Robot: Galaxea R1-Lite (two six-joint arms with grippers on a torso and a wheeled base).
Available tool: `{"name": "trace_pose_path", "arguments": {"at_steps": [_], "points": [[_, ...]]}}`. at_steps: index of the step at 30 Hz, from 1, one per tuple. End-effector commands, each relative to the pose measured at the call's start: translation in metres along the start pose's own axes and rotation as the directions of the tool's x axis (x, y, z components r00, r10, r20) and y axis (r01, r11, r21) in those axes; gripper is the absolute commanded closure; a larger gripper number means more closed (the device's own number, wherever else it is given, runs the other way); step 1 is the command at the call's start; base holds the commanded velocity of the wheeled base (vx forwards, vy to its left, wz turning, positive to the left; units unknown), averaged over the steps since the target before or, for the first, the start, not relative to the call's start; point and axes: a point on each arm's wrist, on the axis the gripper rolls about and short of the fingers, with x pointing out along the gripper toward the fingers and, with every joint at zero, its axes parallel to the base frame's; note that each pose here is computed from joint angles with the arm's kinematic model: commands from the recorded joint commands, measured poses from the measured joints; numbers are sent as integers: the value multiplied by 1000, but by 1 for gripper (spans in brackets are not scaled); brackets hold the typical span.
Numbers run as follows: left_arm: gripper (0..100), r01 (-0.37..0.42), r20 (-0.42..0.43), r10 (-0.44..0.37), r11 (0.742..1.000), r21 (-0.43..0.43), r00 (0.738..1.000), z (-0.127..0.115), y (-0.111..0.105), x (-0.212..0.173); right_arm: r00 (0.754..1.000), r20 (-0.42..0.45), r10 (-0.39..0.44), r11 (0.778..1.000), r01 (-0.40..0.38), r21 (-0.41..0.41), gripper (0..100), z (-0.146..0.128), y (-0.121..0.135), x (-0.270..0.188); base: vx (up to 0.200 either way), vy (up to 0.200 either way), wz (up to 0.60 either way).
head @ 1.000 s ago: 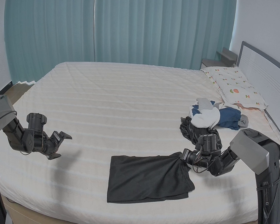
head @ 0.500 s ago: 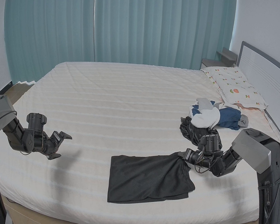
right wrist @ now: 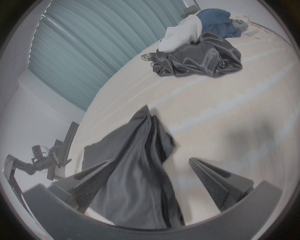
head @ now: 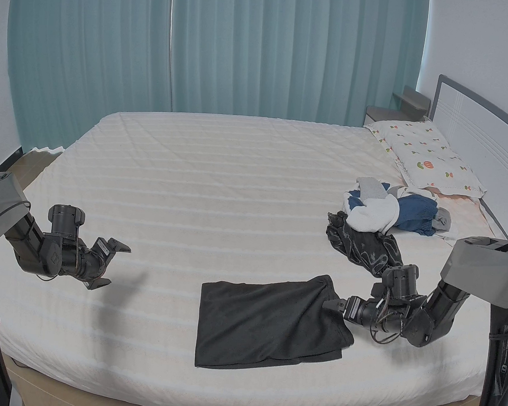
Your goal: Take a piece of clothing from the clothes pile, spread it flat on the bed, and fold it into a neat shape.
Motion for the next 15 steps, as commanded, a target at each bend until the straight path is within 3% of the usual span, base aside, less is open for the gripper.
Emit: {"name": "trace_pose_path", "arguments": {"at_steps": [1, 9, 10, 15], "points": [[0, 0, 0, 0, 1000, -1, 1000, 0, 0, 0, 997, -39, 62, 998, -63, -23, 0, -26, 7, -37, 0, 0, 0], [0, 0, 0, 0, 1000, -1, 1000, 0, 0, 0, 996, -78, 47, 999, -49, -19, 0, -40, 2, -37, 0, 0, 0], [0, 0, 0, 0, 1000, -1, 1000, 0, 0, 0, 996, -81, 44, 999, -46, -17, 100, -41, 0, -37, 0, 0, 0], [0, 0, 0, 0, 1000, -1, 1000, 0, 0, 0, 994, -104, 18, 1000, -20, -19, 100, -47, -6, -33, 0, 0, 0]]}}
